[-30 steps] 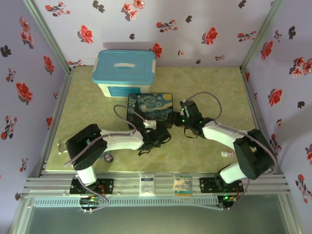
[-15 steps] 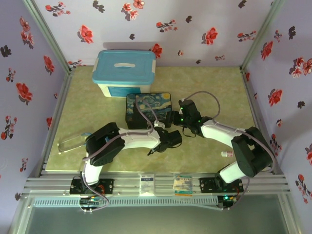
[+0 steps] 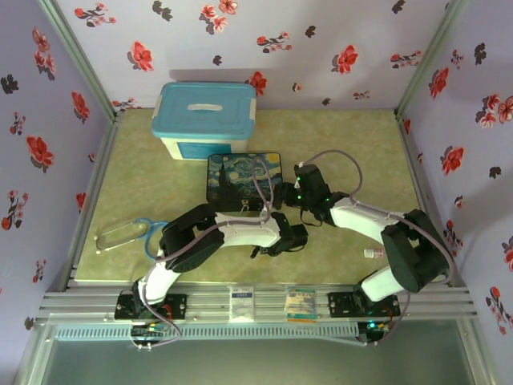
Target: Unlock a padlock with a key
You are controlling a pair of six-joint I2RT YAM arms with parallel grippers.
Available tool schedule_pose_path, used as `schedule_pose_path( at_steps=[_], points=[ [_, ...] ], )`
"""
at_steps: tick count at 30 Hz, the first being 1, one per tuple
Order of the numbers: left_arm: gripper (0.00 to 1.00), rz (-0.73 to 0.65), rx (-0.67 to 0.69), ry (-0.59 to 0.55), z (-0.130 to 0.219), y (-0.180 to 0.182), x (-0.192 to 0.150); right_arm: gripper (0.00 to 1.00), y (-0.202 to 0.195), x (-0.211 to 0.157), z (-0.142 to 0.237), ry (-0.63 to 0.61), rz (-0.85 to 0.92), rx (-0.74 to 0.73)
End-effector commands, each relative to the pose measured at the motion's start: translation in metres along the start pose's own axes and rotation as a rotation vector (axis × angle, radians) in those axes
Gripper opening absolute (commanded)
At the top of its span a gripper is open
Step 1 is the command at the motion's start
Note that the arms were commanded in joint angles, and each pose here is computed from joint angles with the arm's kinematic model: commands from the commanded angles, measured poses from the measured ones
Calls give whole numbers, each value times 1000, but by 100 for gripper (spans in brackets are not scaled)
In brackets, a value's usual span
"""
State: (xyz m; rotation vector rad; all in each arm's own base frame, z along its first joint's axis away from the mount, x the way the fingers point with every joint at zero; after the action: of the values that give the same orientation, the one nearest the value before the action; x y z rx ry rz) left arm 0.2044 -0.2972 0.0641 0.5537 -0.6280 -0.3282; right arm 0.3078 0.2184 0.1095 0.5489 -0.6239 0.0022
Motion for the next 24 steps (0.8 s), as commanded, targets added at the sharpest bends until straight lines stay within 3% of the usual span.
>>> schedule_pose_path(
  at_steps=[1,5,12,17,19,21,23,24],
  points=[
    [27,-24,20,-43,7,-4,5,52,-36,-34,-1,121,-13,-149],
    [18,-16,-18,-17,0,-14,-3,52,-39,-34,0,117,-22,-149],
    [27,40,-121,-66,21,-17,7,53,-45,-31,8,101,-33,-156],
    [50,142,-278,-166,62,7,27,62,-47,-21,28,69,-7,-183],
    [55,186,-327,-198,71,27,30,70,-47,-19,39,68,9,-202],
    [58,225,-393,-217,79,40,31,89,-47,-19,46,69,11,-205],
    [63,262,-459,-228,84,50,31,93,-46,-22,54,76,0,-203],
    [72,288,-486,-236,87,57,31,96,-44,-24,58,76,-14,-190]
  ],
)
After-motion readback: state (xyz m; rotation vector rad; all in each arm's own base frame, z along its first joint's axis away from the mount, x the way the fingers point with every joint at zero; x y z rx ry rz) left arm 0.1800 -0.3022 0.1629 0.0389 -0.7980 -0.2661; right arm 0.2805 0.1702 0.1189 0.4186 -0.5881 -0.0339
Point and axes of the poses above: each hand's point on the last joint's axis, 136 mm out from that joint toward the fingers, its own z axis back along the fingers, its own y axis along the line the jaws close on, x = y × z, the point moved 3 cm from there along z, back along the fingers, and after that the axes turned 4 degrees about z, right-handed, at the moved point
